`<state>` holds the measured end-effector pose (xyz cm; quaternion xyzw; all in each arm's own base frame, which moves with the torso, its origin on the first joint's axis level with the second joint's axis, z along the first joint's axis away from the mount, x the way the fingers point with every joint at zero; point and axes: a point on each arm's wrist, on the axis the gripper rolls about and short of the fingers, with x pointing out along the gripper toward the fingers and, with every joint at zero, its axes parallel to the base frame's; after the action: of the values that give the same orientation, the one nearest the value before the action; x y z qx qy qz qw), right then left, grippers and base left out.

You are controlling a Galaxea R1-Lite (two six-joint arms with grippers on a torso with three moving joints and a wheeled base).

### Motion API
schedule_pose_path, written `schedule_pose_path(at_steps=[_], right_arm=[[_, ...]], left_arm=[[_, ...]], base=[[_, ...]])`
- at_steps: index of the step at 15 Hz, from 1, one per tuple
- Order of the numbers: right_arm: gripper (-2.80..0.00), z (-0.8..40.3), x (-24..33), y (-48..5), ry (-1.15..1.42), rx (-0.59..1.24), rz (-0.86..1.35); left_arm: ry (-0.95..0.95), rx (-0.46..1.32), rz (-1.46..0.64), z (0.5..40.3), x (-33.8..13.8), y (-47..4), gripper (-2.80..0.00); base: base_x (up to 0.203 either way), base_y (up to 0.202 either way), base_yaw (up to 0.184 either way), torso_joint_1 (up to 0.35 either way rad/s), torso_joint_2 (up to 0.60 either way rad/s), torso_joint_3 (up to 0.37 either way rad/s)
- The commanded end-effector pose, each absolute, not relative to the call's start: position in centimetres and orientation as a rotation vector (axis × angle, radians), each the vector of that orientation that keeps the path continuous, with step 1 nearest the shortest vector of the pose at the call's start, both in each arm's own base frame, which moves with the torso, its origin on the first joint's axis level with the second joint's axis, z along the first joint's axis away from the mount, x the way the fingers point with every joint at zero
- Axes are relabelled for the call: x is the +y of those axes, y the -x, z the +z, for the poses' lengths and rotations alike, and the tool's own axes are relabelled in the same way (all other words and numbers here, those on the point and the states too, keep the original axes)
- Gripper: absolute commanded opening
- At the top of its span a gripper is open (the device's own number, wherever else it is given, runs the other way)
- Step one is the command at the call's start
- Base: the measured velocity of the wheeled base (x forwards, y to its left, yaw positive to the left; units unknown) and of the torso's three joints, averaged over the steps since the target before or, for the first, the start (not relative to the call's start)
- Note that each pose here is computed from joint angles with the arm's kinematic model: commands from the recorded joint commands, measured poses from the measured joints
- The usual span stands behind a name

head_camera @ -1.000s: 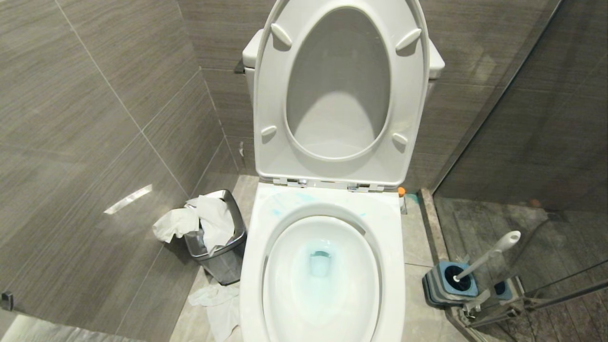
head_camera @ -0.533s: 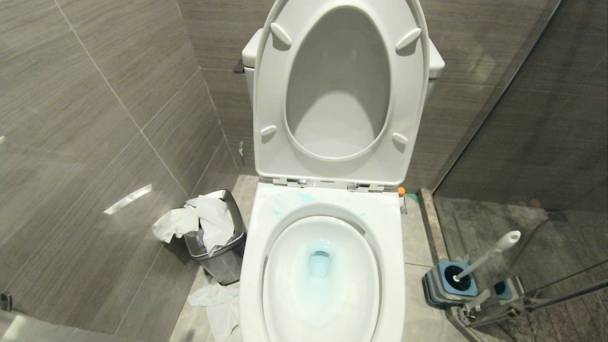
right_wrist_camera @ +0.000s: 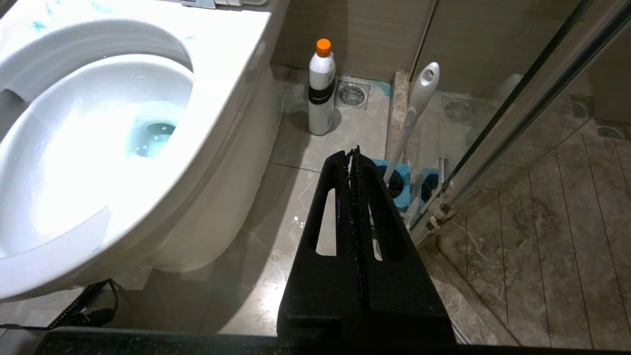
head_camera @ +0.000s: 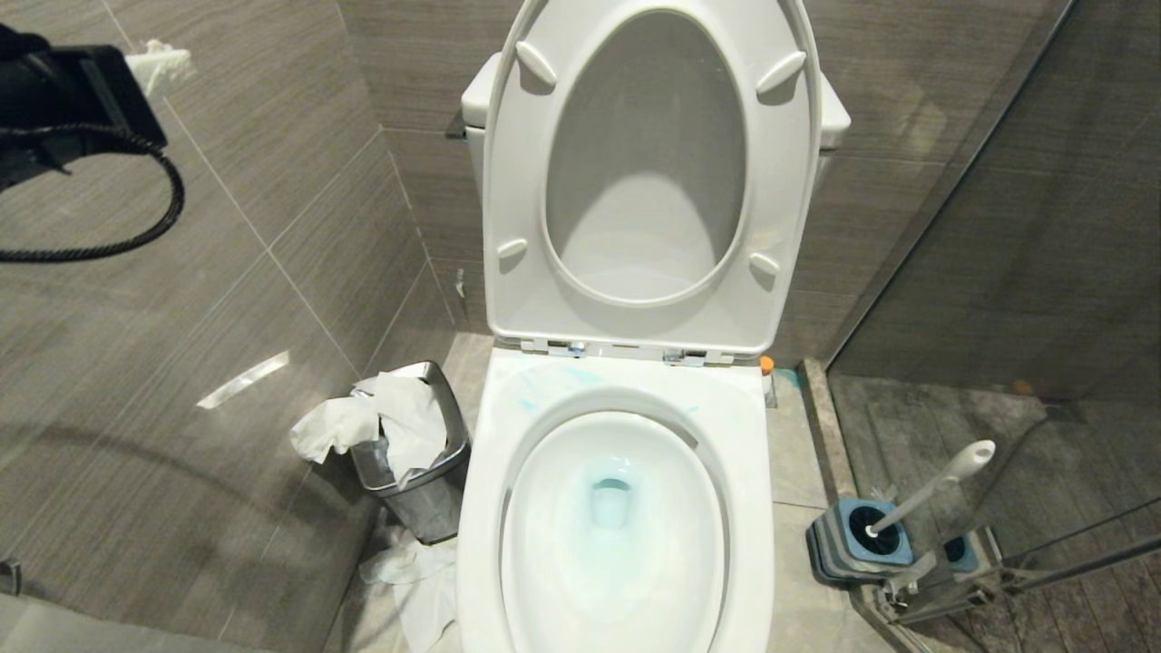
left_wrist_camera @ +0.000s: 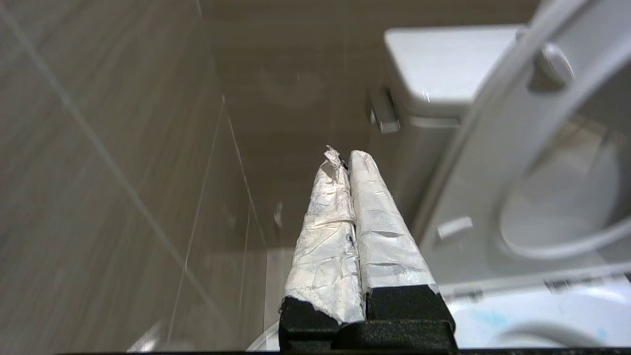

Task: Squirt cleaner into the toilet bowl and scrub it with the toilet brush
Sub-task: Flush the toilet

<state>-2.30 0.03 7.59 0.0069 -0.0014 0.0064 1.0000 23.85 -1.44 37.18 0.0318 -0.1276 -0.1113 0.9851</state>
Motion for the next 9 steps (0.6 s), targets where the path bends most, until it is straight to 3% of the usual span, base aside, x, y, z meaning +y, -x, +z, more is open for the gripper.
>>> schedule_pose_path(at_steps=[1, 9], right_arm=[[-2.8, 7.6, 0.0, 2.3, -0.014, -0.001, 0.014], [-2.8, 7.6, 0.0, 2.3, -0.014, -0.001, 0.014]], left_arm=[[-0.048, -0.26, -0.243, 36.7, -2.6, -30.8, -2.8], [0.008, -0.37, -0.207, 37.9, -7.5, -37.2, -2.8]], base=[[0.0, 0.0, 0.0, 0.0, 0.0, 0.0], [0.0, 0.0, 0.0, 0.0, 0.0, 0.0]])
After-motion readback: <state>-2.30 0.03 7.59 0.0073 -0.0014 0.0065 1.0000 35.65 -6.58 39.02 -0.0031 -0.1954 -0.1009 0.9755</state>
